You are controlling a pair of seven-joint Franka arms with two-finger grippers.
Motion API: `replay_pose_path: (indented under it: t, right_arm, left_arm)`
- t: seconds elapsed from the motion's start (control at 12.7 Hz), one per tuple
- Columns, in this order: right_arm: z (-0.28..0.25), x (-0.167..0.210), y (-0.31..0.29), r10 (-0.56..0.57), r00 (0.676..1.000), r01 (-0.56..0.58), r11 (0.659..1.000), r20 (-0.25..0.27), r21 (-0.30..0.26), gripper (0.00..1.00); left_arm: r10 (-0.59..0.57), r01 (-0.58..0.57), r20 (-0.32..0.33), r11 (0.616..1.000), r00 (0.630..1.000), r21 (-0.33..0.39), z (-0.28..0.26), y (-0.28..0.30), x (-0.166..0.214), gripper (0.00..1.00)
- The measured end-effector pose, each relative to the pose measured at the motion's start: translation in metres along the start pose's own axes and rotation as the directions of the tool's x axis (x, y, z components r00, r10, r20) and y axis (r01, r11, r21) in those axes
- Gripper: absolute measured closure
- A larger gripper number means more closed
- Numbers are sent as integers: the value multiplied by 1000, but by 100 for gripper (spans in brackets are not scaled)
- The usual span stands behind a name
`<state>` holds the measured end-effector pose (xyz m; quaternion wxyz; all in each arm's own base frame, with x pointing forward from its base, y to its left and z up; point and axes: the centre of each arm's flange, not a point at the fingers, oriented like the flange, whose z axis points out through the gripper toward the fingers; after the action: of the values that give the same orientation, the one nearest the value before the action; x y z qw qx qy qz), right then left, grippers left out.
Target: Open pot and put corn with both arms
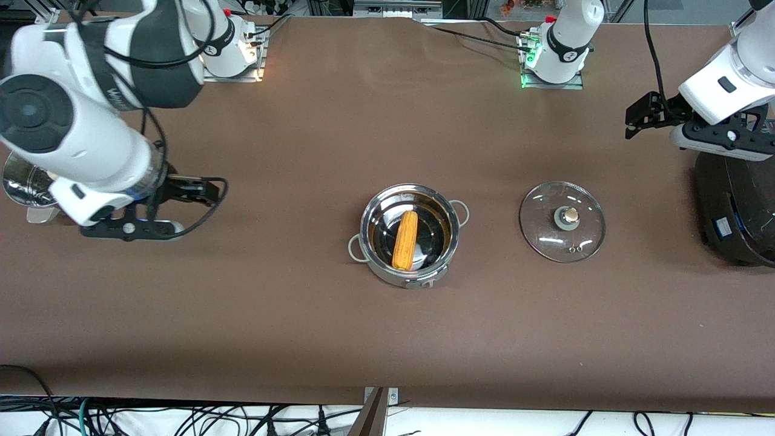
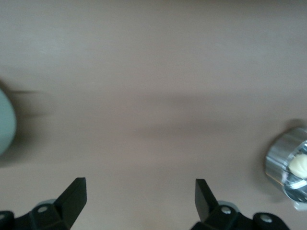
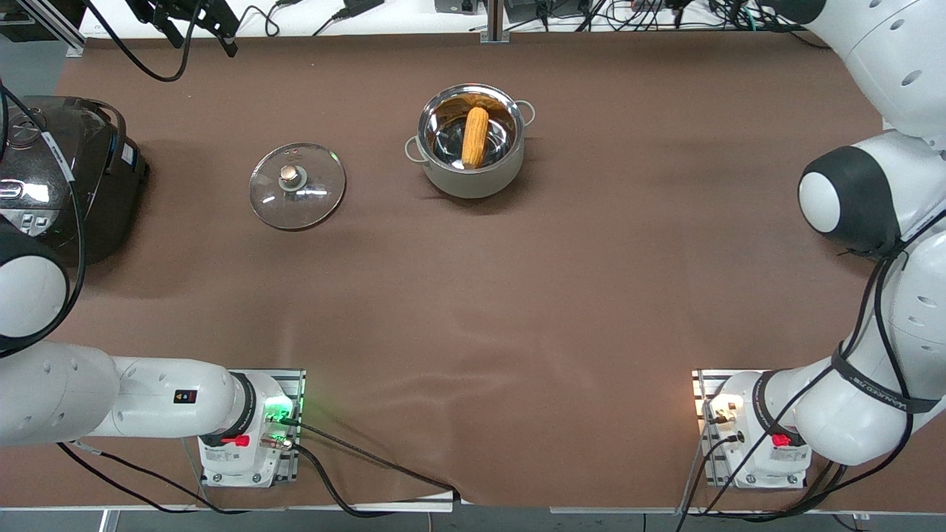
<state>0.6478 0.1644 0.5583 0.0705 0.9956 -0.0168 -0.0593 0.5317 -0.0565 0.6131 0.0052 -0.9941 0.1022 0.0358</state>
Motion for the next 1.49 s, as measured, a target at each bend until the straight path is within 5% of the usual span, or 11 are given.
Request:
replay_pose_path:
  t: [0.47, 1.02, 1.26, 1.49]
  right_arm:
    - [28, -30, 154, 39, 997, -50, 985, 74, 166, 0]
    - [34, -63, 140, 22, 997, -27, 998, 76, 65, 0]
    - [2, -74, 160, 52, 999, -53, 996, 9, 74, 0]
    - [-6, -81, 152, 35, 999, -36, 997, 6, 75, 0]
  left_arm:
    - [-2, 2, 0, 1000, 1000, 3, -1, 10, -8, 0]
    - [-17, 17, 12, 1000, 1000, 1, 8, 10, -3, 0]
    - [-14, 14, 20, 1000, 1000, 0, 13, 12, 0, 0]
    - [-17, 17, 21, 1000, 1000, -1, 14, 11, 1, 0]
